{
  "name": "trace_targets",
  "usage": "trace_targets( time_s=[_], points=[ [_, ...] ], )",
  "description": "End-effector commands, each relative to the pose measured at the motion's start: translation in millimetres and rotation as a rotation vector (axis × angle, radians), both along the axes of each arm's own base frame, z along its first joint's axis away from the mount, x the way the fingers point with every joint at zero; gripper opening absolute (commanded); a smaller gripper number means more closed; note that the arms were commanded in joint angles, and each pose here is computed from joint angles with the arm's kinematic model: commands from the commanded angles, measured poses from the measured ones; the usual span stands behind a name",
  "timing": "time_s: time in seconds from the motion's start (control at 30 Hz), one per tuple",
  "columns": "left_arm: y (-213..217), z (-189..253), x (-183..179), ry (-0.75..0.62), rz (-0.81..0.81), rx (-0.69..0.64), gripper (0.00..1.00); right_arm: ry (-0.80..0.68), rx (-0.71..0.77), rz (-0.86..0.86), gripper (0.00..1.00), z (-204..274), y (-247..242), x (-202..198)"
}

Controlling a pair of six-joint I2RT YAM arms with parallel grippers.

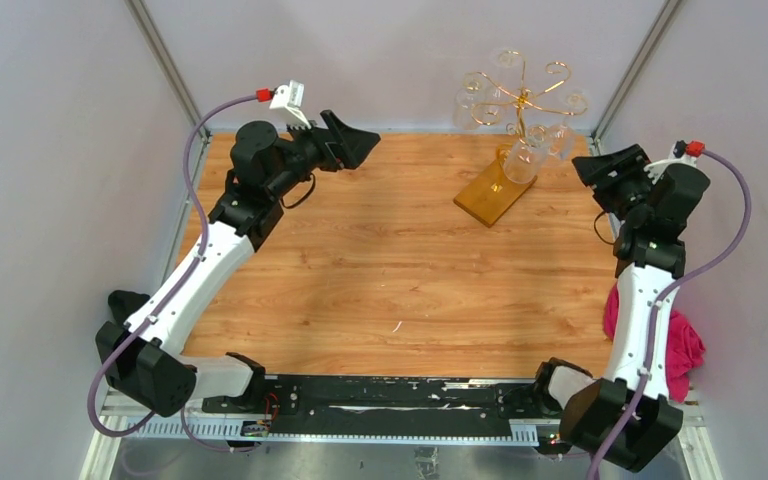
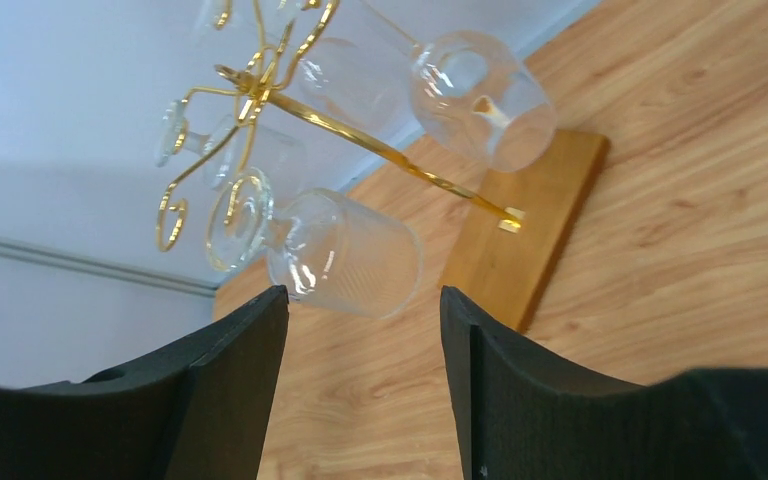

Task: Take the wine glass off the wine glass rack

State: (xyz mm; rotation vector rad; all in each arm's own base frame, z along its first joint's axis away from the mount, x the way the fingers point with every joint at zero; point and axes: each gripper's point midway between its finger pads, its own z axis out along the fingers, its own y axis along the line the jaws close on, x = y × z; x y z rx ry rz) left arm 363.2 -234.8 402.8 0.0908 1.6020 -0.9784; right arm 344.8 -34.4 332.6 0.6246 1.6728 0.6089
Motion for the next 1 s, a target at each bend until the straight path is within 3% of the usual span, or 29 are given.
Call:
trace_targets(
  time_s=[0.0,0.2,0.57,0.63,0.8,0.97],
  points=[
    [-2,0,-3,-0.014,-0.031,-0.022,0.87,-0.168,0.097,0.159,0.62,40,15,4],
    [-4,-10,0,0.006,-0.034,-0.013,0.87,-0.188,0.239,0.227,0.61,34,10,14],
    [-1,-19,-2,0.009,-0.022,-0.011,0.87,-0.151,0.339,0.321,0.35,13,9,39],
    [-1,-22,-2,0.012,-0.026,-0.004,0.87,-0.155,0.341,0.334,0.36,15,9,41],
    [-1,-24,-3,0.009,-0.027,0.003,0.85,-0.145,0.344,0.359,0.49,16,14,46],
    [-1,-25,-3,0.011,-0.025,0.007,0.85,-0.149,0.354,0.388,0.50,20,22,53]
  ],
)
